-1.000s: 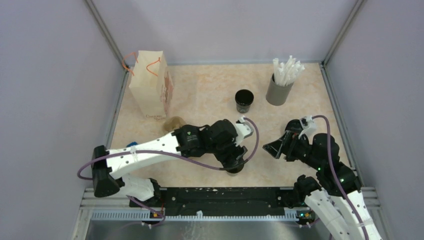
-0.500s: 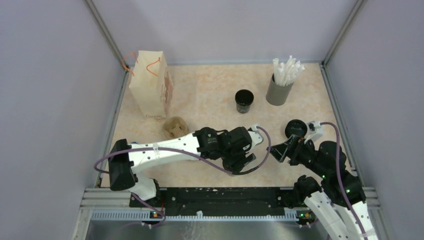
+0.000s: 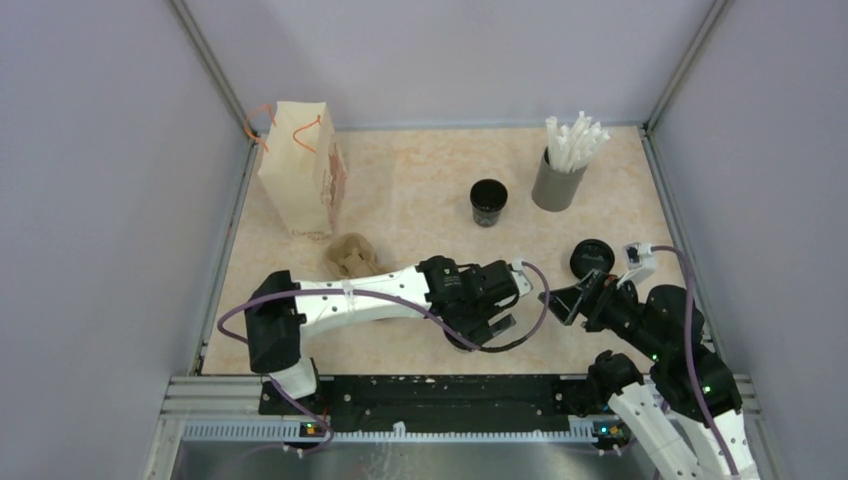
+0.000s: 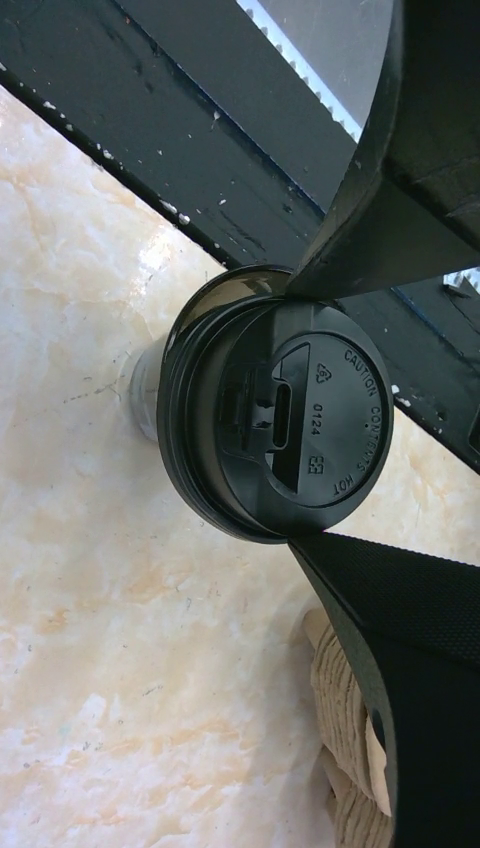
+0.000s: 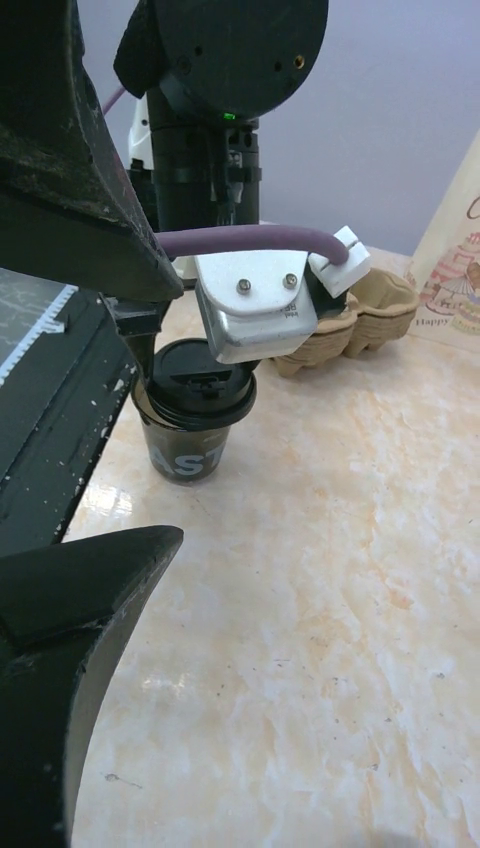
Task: Pack the takeout coffee
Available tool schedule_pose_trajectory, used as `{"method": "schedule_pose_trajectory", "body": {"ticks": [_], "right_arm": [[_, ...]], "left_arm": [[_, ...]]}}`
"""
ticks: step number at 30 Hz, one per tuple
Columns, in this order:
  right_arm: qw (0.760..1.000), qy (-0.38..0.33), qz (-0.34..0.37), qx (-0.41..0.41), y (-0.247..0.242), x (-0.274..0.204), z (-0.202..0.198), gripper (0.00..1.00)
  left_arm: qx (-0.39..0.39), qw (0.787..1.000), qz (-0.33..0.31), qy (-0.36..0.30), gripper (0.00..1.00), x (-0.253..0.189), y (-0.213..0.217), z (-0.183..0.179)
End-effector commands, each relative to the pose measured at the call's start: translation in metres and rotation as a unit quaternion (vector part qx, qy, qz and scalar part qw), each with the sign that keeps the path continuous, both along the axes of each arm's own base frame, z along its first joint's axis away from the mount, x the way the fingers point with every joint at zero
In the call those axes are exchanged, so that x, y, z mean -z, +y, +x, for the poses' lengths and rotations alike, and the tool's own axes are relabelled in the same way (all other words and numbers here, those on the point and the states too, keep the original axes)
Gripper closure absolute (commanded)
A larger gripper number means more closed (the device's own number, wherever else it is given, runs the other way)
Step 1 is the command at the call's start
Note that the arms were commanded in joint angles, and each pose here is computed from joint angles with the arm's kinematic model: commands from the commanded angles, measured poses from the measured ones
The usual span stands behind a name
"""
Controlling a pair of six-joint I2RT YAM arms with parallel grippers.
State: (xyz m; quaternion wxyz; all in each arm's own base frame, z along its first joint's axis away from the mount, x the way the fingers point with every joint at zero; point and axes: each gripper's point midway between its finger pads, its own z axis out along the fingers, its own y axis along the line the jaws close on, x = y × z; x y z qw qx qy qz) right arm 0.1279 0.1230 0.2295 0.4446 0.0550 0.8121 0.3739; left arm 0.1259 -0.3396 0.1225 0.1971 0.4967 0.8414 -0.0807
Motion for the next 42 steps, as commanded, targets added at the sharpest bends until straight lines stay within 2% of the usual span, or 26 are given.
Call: {"method": "schedule_pose_trajectory", "body": {"ticks": [1, 5, 9, 16, 21, 26, 28, 31, 35, 42], "right_arm": [[1.0, -0.025, 0.003, 0.002, -0.003, -0.017, -0.003, 0.18], [1.0, -0.024, 0.0, 0.001, -0.002, -0.014, -0.002, 0.18], [1.0, -0.023, 0.002, -0.002, 0.0, -0.012, 0.0, 0.18], [1.0, -0.012, 0.008, -0.011, 0.004, -0.003, 0.001, 0.18], [0.999, 0.009, 0.027, -0.022, 0.012, 0.009, 0.0, 0.2], [0.994, 0.06, 0.087, -0.036, 0.031, 0.03, 0.004, 0.23], [0.991, 0.078, 0.106, -0.033, 0.035, 0.039, 0.008, 0.22], [0.988, 0.097, 0.119, -0.024, 0.039, 0.048, 0.015, 0.12], [0.985, 0.119, 0.12, -0.023, 0.043, 0.057, 0.02, 0.11], [0.984, 0.142, 0.102, -0.037, 0.06, 0.065, 0.024, 0.11]], "left_arm": [[0.005, 1.0, -0.006, -0.01, 0.09, -0.01, -0.006, 0.003], [0.005, 1.0, -0.011, -0.011, 0.01, -0.015, -0.008, 0.003], [0.009, 1.0, -0.027, -0.009, 0.01, -0.024, -0.013, 0.002], [0.016, 0.995, -0.095, -0.018, 0.01, -0.057, -0.022, 0.0], [-0.023, 0.987, -0.152, -0.055, 0.01, -0.087, -0.013, 0.008], [-0.1, 0.969, -0.213, -0.079, 0.01, -0.113, 0.012, 0.029], [-0.123, 0.962, -0.234, -0.061, 0.01, -0.114, 0.023, 0.037], [-0.151, 0.956, -0.251, -0.035, 0.02, -0.103, 0.039, 0.047], [-0.178, 0.945, -0.273, -0.009, 0.03, -0.087, 0.052, 0.054], [-0.204, 0.932, -0.296, 0.031, 0.11, -0.071, 0.058, 0.07]]}}
